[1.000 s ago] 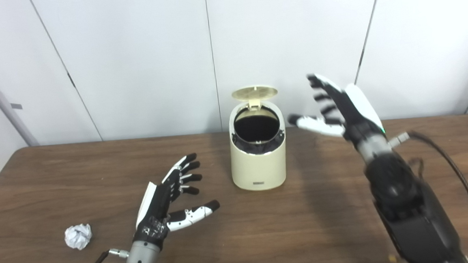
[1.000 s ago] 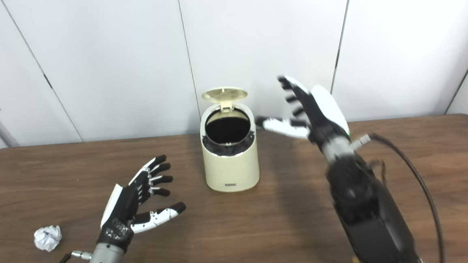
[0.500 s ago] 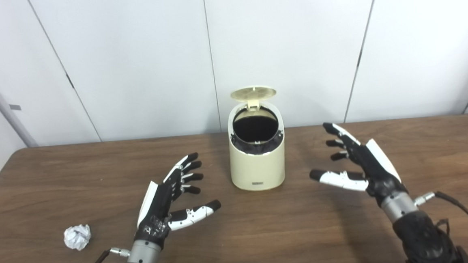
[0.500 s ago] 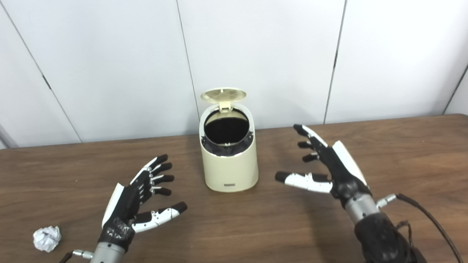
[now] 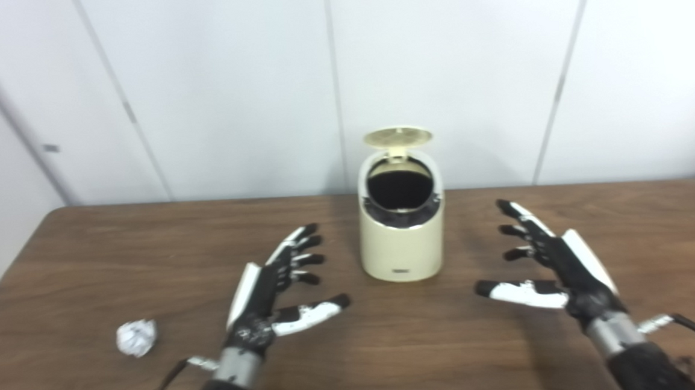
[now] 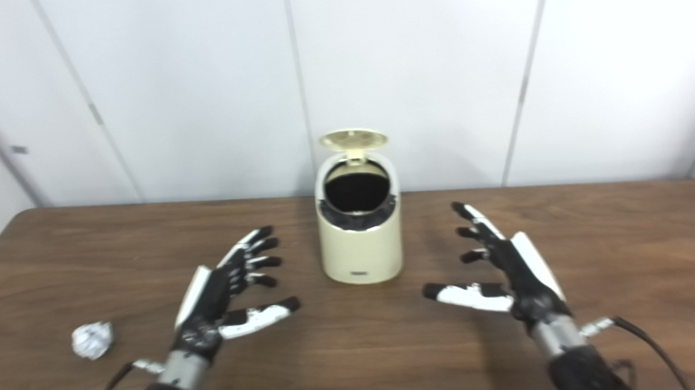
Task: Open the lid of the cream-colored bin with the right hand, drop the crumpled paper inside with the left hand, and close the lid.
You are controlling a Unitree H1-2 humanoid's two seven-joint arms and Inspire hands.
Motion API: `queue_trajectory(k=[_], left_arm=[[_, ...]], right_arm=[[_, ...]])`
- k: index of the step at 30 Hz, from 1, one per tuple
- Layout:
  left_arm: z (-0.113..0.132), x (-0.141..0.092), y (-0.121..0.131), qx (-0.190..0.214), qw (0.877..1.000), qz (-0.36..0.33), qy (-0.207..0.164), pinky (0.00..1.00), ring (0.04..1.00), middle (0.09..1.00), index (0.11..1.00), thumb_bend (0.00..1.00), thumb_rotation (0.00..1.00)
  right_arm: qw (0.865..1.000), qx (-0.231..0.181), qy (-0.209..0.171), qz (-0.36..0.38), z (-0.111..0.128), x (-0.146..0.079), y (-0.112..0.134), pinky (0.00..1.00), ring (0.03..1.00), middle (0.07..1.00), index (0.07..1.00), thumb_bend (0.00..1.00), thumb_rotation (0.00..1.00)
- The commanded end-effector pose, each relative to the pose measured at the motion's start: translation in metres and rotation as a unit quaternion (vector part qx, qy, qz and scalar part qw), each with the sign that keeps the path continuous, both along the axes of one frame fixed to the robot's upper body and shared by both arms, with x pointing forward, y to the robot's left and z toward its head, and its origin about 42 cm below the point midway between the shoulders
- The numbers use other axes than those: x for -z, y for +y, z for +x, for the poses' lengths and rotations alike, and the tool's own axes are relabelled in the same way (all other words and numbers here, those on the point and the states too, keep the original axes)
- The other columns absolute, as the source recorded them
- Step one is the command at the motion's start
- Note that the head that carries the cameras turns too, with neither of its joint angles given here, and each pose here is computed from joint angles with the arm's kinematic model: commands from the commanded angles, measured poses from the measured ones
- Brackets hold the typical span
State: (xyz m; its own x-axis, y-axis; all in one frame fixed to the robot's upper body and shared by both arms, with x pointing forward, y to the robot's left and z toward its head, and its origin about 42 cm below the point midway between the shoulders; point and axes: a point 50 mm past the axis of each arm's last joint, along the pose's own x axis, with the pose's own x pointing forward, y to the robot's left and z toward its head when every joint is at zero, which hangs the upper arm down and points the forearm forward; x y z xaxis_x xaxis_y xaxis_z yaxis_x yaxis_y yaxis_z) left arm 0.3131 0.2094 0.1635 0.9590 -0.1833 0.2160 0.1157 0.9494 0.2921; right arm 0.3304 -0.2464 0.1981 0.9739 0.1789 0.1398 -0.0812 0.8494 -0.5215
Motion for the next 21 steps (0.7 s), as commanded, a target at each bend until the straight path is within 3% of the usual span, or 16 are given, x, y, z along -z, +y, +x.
queue_trajectory(k=[1, 7, 12, 16, 18, 21], left_arm=[[0.002, -0.017, -0.006, -0.005, 0.999, 0.000, -0.033, 0.64, 0.773, 0.862, 0.911, 0.76, 0.13], [0.000, -0.018, -0.015, -0.010, 0.999, -0.004, -0.032, 0.65, 0.787, 0.865, 0.908, 0.77, 0.13], [-0.006, -0.025, -0.018, -0.027, 0.998, 0.002, -0.049, 0.64, 0.773, 0.858, 0.892, 0.78, 0.10], [-0.017, -0.040, -0.005, -0.062, 0.993, 0.064, -0.080, 0.62, 0.740, 0.844, 0.846, 0.76, 0.10], [-0.025, -0.053, 0.005, -0.085, 0.981, 0.140, -0.102, 0.59, 0.720, 0.821, 0.827, 0.74, 0.10], [-0.038, -0.075, 0.027, -0.108, 0.942, 0.293, -0.121, 0.59, 0.717, 0.768, 0.745, 0.71, 0.10]], right_arm=[[0.999, -0.011, -0.040, 0.002, 0.000, -0.018, -0.006, 0.70, 0.886, 0.959, 0.952, 0.91, 0.38], [1.000, -0.009, -0.025, 0.006, -0.002, -0.025, -0.009, 0.79, 0.912, 0.971, 0.967, 0.88, 0.29], [1.000, -0.014, -0.025, 0.004, -0.003, -0.033, -0.007, 0.80, 0.909, 0.978, 0.968, 0.84, 0.22], [0.999, -0.017, -0.025, -0.011, -0.002, -0.033, -0.008, 0.80, 0.898, 0.942, 0.960, 0.86, 0.34], [0.999, -0.017, -0.026, -0.014, -0.001, -0.032, -0.008, 0.81, 0.903, 0.939, 0.955, 0.87, 0.35], [0.999, -0.016, -0.028, -0.015, -0.002, -0.033, -0.009, 0.84, 0.916, 0.946, 0.951, 0.87, 0.36]])
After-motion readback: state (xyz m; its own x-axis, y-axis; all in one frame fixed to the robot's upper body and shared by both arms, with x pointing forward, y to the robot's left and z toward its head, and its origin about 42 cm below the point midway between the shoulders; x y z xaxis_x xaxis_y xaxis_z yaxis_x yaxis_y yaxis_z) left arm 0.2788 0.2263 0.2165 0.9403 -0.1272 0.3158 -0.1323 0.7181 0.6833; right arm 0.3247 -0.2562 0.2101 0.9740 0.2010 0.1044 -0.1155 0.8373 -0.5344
